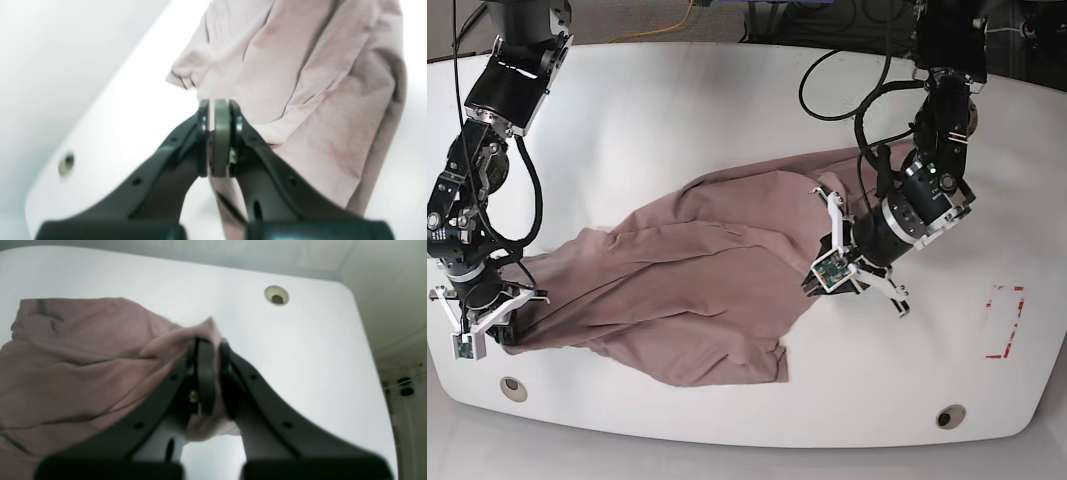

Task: Layout the t-shirt on the table in an organized manner, then fold the t-shirt properly
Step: 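Lift the t-shirt with both grippers and stretch it taut between them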

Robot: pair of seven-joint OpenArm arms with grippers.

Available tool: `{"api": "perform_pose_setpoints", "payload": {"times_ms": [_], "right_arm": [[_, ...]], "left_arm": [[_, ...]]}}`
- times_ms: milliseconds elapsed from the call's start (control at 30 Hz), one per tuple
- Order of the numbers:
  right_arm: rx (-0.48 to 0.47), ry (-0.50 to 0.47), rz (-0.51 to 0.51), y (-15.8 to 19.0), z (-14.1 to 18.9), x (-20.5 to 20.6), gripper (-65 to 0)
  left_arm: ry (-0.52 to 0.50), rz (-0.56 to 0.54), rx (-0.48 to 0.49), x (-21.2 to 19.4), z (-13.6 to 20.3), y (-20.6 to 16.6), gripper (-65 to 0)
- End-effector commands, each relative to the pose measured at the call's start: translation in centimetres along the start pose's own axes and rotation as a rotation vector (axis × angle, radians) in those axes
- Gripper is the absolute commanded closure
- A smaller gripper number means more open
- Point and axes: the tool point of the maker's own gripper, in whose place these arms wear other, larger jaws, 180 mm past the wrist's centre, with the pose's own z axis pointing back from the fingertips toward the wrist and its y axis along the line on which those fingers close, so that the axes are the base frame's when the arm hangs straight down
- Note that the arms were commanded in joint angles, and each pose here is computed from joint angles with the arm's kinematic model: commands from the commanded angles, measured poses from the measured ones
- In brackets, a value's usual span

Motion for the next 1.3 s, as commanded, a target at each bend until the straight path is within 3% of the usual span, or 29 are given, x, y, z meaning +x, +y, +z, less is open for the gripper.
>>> {"api": "perform_pose_setpoints", "payload": {"times_ms": [0, 467, 767, 1267], "right_arm": [[-0.035, -0.076, 0.031, -1.3, 0.9, 2.7, 0.0], [-0.125, -0.160, 0.042, -5.2, 2.8, 6.7, 0.0], [-0.152, -0.217, 0.044, -6.3, 3.7, 10.2, 0.0], [-0.095, -0.235, 0.032, -5.1, 1.6, 13.8, 0.0]], "left_arm": [[-0.085, -0.039, 0.068, 3.2, 0.4, 2.9, 0.0], [-0.155, -0.164, 0.261, 8.0, 2.8, 11.5, 0.0], [-0.103, -0.253, 0.404, 9.7, 5.7, 17.5, 0.0], [-0.107, -0.347, 0.638, 13.7, 12.4, 26.3, 0.0]]}}
